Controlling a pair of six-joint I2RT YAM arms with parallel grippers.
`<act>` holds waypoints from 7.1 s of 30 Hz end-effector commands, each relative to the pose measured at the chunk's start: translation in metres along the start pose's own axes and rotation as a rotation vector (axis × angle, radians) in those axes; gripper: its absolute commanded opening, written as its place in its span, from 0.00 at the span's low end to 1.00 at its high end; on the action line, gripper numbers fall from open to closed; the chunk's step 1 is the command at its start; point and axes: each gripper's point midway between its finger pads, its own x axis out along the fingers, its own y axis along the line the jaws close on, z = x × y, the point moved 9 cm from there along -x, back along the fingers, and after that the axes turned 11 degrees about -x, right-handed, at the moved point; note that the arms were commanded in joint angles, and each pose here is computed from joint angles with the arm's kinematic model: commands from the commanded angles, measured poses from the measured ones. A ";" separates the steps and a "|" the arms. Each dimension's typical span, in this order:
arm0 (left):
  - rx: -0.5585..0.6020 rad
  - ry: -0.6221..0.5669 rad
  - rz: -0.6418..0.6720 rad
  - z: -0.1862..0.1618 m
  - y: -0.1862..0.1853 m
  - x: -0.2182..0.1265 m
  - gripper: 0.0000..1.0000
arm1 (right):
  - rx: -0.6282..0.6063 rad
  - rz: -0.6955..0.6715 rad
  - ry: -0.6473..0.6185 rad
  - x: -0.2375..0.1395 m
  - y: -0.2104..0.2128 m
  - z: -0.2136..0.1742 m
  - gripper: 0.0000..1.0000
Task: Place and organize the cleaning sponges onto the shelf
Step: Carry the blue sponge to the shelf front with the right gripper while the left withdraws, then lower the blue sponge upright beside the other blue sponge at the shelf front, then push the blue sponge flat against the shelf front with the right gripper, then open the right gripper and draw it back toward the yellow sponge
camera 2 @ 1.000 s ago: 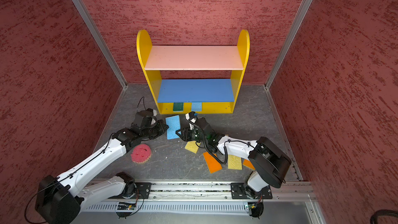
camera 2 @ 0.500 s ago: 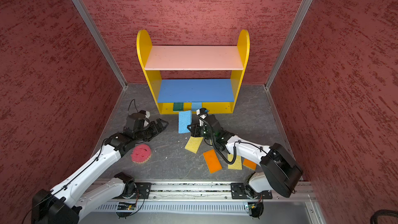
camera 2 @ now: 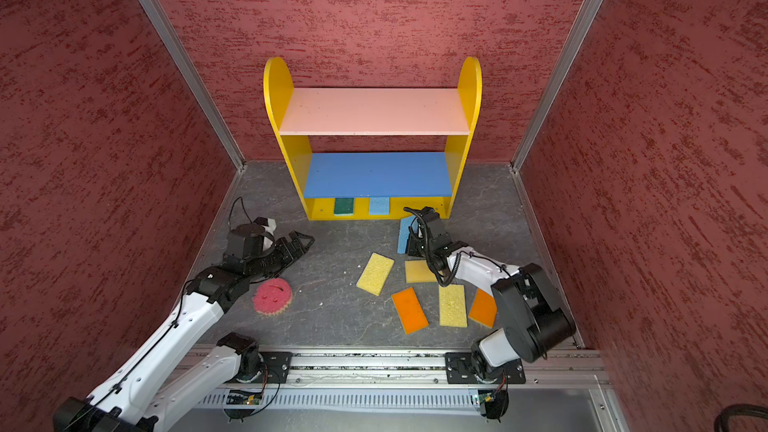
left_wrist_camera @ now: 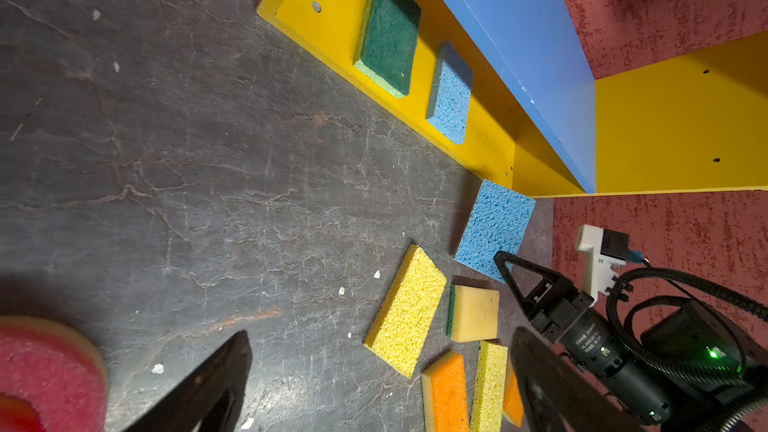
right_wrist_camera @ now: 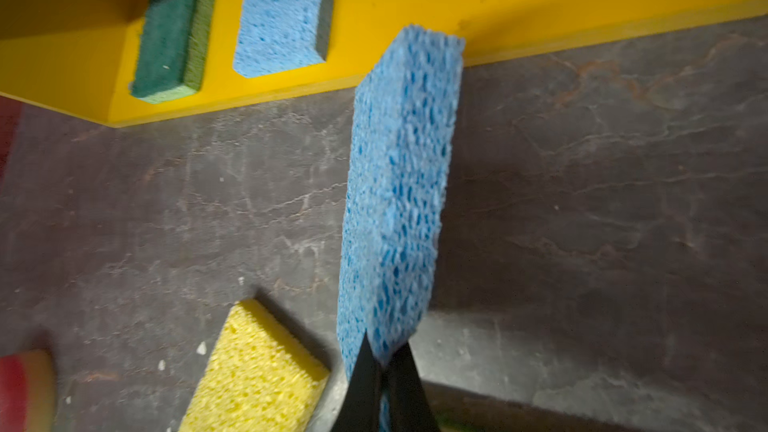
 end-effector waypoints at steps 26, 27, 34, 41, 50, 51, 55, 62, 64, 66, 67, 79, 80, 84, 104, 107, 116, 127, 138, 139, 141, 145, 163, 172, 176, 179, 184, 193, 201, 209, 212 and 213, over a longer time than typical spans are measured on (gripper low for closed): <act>-0.036 0.006 0.041 0.003 0.011 0.007 0.98 | -0.093 -0.354 -0.134 0.040 -0.047 0.051 0.38; -0.035 0.007 0.040 0.002 0.011 0.008 0.98 | -0.082 -0.339 -0.146 0.035 -0.046 0.050 0.41; -0.050 0.022 0.050 0.002 0.013 0.013 0.98 | 0.060 -0.152 -0.232 0.000 -0.036 0.022 0.49; -0.082 0.008 0.049 -0.003 0.020 0.012 0.98 | 0.145 -0.031 -0.205 -0.010 -0.032 -0.013 0.10; -0.109 0.017 0.066 -0.011 0.033 0.016 0.98 | 0.168 0.000 -0.171 0.012 -0.031 -0.018 0.00; -0.109 0.017 0.069 -0.012 0.035 0.015 0.98 | 0.177 0.011 -0.177 0.016 -0.030 -0.017 0.00; -0.108 -0.001 0.088 -0.013 0.039 0.011 0.98 | 0.206 0.024 -0.181 0.032 -0.031 -0.014 0.00; -0.113 -0.011 0.090 -0.013 0.042 0.009 0.98 | 0.215 0.000 -0.211 0.055 -0.036 -0.008 0.00; -0.112 -0.006 0.095 -0.012 0.042 0.011 0.99 | 0.212 -0.003 -0.215 0.062 -0.037 -0.004 0.00; -0.110 -0.001 0.103 -0.010 0.041 0.013 0.99 | 0.220 -0.002 -0.223 0.068 -0.039 -0.001 0.00; -0.107 0.003 0.105 -0.010 0.040 0.014 0.99 | 0.226 -0.002 -0.229 0.070 -0.040 0.000 0.00; -0.117 0.013 0.108 -0.010 0.041 0.018 0.99 | 0.287 -0.058 -0.294 0.074 -0.058 0.012 0.00; -0.118 0.013 0.105 -0.010 0.041 0.018 0.99 | 0.290 -0.063 -0.301 0.073 -0.060 0.015 0.00; -0.120 0.016 0.100 -0.009 0.040 0.020 0.99 | 0.294 -0.068 -0.317 0.070 -0.063 0.020 0.00; -0.133 0.029 0.100 -0.009 0.040 0.026 0.99 | 0.310 0.089 -0.321 0.081 -0.036 0.028 0.00; -0.131 0.034 0.099 -0.009 0.039 0.028 0.99 | 0.312 0.091 -0.317 0.083 -0.035 0.028 0.00; -0.128 0.037 0.108 -0.010 0.039 0.029 0.99 | 0.368 0.110 -0.341 0.097 -0.039 0.036 0.00; -0.126 0.044 0.118 -0.010 0.040 0.033 0.99 | 0.403 0.119 -0.367 0.103 -0.045 0.035 0.00; -0.135 0.056 0.121 -0.012 0.044 0.038 0.99 | 0.482 0.158 -0.363 0.105 -0.052 0.007 0.00; -0.136 0.055 0.121 -0.012 0.044 0.039 0.99 | 0.494 0.160 -0.360 0.106 -0.053 0.005 0.00; -0.136 0.057 0.123 -0.012 0.045 0.039 0.99 | 0.514 0.159 -0.359 0.109 -0.055 0.001 0.00; -0.136 0.058 0.124 -0.013 0.045 0.040 0.99 | 0.527 0.149 -0.363 0.111 -0.056 0.002 0.00; -0.138 0.064 0.129 -0.015 0.045 0.043 0.99 | 0.580 0.102 -0.369 0.114 -0.059 0.008 0.00; -0.135 0.064 0.129 -0.015 0.045 0.042 0.99 | 0.656 0.063 -0.352 0.116 -0.062 0.009 0.00; -0.138 0.066 0.132 -0.016 0.046 0.043 0.99 | 0.669 0.055 -0.346 0.116 -0.063 0.009 0.00; -0.137 0.067 0.132 -0.016 0.046 0.044 0.99 | 0.657 0.055 -0.342 0.116 -0.062 0.010 0.00; -0.135 0.070 0.124 -0.015 0.044 0.043 0.99 | 0.597 0.076 -0.343 0.111 -0.055 0.016 0.00; -0.093 0.028 0.096 -0.012 0.032 0.019 1.00 | 0.342 0.027 -0.360 0.044 -0.019 0.032 0.00; -0.051 -0.048 0.101 -0.011 0.034 -0.016 0.99 | 0.169 -0.095 -0.292 -0.022 -0.002 0.017 0.17; 0.012 -0.110 0.130 0.002 0.023 -0.043 0.99 | 0.059 -0.161 -0.215 -0.056 0.019 0.000 0.62; -0.002 -0.064 0.109 0.003 0.019 -0.031 0.99 | -0.002 -0.156 -0.141 -0.057 0.038 -0.013 0.67; -0.008 -0.042 0.096 0.002 0.017 -0.026 1.00 | -0.012 -0.143 -0.115 -0.056 0.043 -0.018 0.68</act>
